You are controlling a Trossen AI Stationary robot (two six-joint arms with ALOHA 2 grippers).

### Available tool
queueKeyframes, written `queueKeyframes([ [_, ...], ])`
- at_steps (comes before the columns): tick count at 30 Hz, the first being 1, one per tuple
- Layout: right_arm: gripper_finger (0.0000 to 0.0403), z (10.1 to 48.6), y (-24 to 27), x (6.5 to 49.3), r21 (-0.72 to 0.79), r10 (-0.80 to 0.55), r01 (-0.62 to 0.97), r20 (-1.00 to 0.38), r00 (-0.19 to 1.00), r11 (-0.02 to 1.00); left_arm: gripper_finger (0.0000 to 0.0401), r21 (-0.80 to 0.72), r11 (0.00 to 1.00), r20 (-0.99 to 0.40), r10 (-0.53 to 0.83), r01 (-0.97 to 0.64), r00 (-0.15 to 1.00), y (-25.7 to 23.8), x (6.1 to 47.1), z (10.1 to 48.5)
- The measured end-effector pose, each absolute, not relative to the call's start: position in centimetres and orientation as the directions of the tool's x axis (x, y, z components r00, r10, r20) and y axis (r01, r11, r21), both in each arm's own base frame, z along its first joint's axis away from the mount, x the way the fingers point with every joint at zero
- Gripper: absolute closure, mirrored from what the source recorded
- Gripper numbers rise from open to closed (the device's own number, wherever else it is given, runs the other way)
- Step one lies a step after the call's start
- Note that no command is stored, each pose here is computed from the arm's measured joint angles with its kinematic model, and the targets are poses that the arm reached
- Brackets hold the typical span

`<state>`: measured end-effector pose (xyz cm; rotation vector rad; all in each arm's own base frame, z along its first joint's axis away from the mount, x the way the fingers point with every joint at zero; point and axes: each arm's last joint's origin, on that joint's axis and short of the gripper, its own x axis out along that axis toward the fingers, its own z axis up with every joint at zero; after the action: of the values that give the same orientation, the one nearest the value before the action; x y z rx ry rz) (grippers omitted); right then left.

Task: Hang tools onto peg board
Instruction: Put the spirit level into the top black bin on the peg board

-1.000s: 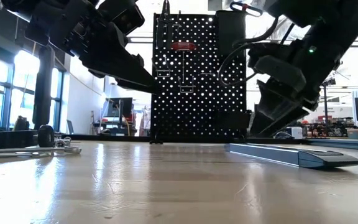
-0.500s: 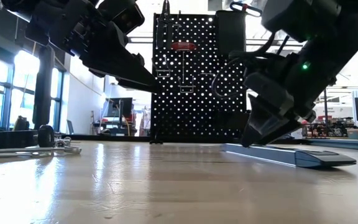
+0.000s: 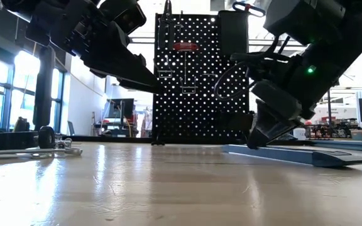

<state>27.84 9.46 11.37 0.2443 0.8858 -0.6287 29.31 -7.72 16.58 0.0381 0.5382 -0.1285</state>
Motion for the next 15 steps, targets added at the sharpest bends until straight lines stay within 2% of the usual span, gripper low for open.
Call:
queueKeyframes([
  [10,0.0393,13.2,9.9,28.7,-0.186,-0.374,0.431,-0.833,0.408,0.883,0.0159,-0.001,0.992,-0.502,-0.111,0.128,0.858,-7.7,29.4,16.7],
  [12,0.0398,13.6,10.0,28.8,-0.201,-0.38,0.423,-0.836,0.397,0.884,0.0159,-0.004,0.992,-0.501,-0.111,0.126,0.858,-7.7,29.4,16.7],
  [15,0.0381,14.7,10.1,29.1,-0.204,-0.385,0.425,-0.832,0.4,0.882,0.0159,-0.004,0.992,-0.501,-0.11,0.125,0.859,-7.7,29.4,16.7],
])
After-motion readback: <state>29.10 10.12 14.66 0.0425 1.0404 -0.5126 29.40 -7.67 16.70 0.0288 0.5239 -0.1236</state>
